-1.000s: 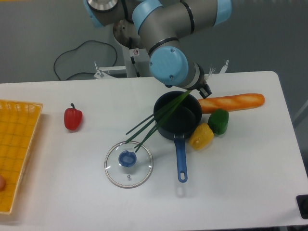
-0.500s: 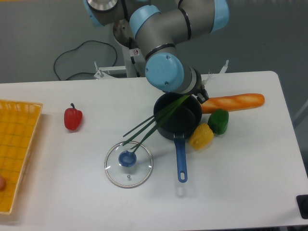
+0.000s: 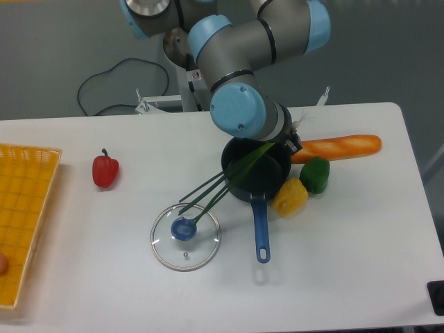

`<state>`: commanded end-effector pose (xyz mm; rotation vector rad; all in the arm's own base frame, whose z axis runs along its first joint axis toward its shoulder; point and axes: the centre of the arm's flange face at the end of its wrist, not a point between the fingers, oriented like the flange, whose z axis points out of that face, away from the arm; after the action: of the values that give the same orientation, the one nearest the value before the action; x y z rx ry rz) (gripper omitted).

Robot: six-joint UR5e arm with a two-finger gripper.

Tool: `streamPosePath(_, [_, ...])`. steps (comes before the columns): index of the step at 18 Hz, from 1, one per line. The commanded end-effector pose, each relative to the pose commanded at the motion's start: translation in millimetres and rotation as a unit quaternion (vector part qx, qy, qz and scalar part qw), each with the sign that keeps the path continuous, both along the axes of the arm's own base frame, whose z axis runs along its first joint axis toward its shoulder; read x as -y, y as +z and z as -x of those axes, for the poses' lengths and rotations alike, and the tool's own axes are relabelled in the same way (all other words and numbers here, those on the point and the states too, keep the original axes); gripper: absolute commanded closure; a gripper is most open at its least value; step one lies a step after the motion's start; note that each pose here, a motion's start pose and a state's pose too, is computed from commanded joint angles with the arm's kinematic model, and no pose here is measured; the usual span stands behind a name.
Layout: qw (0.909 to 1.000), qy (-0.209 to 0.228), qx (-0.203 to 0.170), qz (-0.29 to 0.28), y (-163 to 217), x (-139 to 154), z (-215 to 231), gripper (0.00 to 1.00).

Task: Place the green onion in the pot
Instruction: 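Lower the gripper so the onion stalks drop into the saucepan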

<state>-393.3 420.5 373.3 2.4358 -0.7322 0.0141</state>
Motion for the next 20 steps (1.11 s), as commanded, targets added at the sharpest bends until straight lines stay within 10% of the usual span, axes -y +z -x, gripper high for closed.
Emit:
streamPosePath(10, [0.9934,0.050,0.041,-0.094,6.9,-10.1,1.7,0.79])
streamPosePath(15, [0.9920,0.044,0.004,-0.118,14.9,-16.3,14.9,0.79])
streamPosePath(20, [0.9988,-0.002,-0.027,-0.042,13.9,-3.4,33.0,0.79])
